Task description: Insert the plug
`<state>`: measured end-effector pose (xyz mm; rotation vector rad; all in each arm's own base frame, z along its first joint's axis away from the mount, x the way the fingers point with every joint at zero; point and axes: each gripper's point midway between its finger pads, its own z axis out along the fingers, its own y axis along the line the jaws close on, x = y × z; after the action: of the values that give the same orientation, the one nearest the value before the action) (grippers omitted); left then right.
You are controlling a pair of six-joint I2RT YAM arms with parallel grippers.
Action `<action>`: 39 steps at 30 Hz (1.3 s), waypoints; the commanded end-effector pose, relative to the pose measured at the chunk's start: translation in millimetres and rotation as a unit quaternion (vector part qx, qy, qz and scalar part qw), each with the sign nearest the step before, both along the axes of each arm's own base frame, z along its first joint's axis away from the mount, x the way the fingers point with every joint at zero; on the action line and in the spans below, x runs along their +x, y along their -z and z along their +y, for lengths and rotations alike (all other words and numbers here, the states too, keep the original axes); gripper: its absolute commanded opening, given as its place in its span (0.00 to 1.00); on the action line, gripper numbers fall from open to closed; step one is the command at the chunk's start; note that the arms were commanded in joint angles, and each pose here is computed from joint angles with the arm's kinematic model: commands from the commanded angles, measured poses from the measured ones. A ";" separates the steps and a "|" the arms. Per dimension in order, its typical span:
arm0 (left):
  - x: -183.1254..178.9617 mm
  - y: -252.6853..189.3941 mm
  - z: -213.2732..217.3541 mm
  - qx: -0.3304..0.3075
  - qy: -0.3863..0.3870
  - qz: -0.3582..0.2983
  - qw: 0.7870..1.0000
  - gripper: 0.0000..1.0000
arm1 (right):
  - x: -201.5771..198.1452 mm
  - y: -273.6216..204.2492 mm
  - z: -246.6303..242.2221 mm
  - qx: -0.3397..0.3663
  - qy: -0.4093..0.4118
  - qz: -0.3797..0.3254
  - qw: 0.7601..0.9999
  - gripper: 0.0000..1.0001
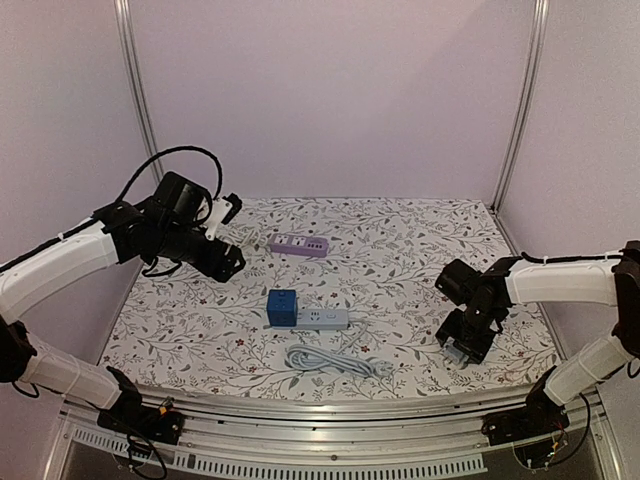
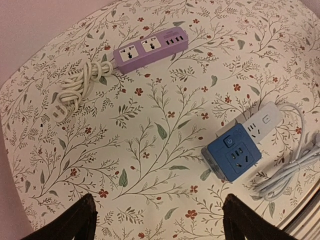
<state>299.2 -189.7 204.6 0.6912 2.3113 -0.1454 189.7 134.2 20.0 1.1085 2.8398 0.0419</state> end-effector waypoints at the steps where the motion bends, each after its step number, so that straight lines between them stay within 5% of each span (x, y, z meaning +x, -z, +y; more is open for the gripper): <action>1: -0.7 3.0 0.6 -0.003 0.003 0.003 1.000 0.87 | 4.6 1.7 3.2 0.004 0.009 0.001 1.000 0.66; 9: 0.8 3.0 -0.3 0.003 0.010 0.001 1.000 0.87 | 4.4 2.3 3.0 0.004 0.012 0.001 1.000 0.54; 15: 2.1 0.6 -1.3 0.004 0.011 -0.001 1.000 0.87 | 12.5 -1.6 11.5 0.021 -0.010 -0.016 1.000 0.23; 18: 3.0 -3.5 -3.8 -0.001 0.014 -0.001 1.000 0.87 | 20.3 -8.3 17.3 0.026 -0.033 -0.028 0.999 0.15; 30: -11.7 -19.8 -40.3 -0.105 0.028 0.049 0.993 0.82 | 72.5 -88.4 59.0 0.078 -0.140 -0.140 0.977 0.13; 39: -22.2 -32.2 -82.0 -0.188 0.044 0.132 0.972 0.79 | 78.4 -121.4 103.8 0.109 -0.335 -0.180 0.918 0.10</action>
<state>284.8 -247.0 224.9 0.6280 2.3659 -0.5597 268.4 217.7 126.2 0.4066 2.7582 0.5114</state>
